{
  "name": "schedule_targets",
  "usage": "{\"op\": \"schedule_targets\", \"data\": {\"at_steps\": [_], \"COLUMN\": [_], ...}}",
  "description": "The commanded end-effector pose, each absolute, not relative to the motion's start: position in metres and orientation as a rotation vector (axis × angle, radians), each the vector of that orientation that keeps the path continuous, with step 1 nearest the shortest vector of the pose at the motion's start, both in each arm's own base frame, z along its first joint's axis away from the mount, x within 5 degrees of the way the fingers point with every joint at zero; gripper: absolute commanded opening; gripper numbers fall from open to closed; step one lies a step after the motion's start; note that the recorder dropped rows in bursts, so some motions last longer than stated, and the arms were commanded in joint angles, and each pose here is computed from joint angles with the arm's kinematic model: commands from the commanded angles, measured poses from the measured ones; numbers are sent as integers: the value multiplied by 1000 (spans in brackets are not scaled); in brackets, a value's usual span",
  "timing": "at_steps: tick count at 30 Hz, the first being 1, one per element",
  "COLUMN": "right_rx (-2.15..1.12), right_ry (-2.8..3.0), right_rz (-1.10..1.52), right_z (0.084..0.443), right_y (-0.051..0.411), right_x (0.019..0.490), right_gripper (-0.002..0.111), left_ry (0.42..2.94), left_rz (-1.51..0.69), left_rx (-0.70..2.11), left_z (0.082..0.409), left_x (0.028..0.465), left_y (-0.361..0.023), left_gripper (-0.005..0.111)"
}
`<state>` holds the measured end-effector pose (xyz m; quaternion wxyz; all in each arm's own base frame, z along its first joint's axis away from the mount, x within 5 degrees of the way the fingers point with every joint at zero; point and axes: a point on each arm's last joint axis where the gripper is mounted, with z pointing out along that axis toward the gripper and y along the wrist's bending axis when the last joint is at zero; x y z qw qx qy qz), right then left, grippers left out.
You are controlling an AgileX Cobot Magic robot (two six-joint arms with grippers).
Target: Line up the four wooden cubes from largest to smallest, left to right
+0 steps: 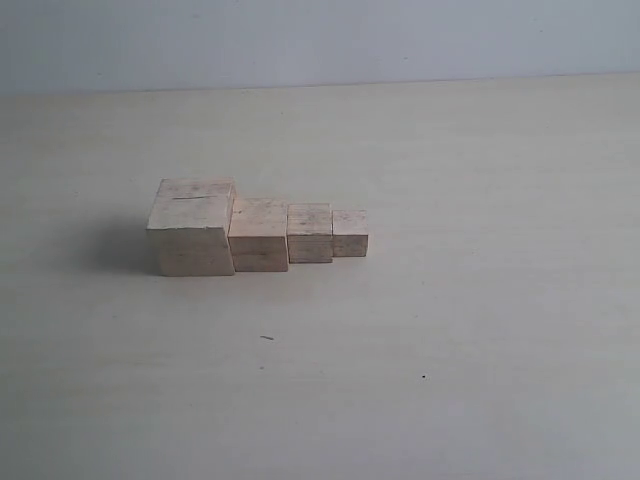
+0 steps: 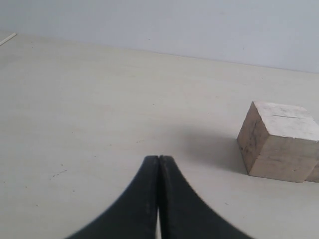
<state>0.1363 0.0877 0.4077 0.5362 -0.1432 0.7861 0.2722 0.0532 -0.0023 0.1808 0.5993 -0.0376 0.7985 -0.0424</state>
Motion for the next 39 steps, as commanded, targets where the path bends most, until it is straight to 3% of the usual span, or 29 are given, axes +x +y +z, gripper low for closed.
{"op": "schedule_targets", "data": {"at_steps": [1,15,25,39], "right_rx": [-256,-33,-4,10], "right_ry": [1855,1666,1601,1663], "right_rz": [531,158,148,164], "right_z": [399,294,230,212], "right_y": [65,9,6,7], "right_x": [132,64,50,53], "right_gripper": [0,0,0,0], "left_ry": [1838,1838,1838,1839], "left_rz": [-111,-111,-111,-111], "left_rx": [-86,-86,-86,-86], "left_z": [181,181,181,181], "left_x": [53,53,53,53], "left_y": [-3,-3,-3,-3], "left_gripper": [0,0,0,0]}}
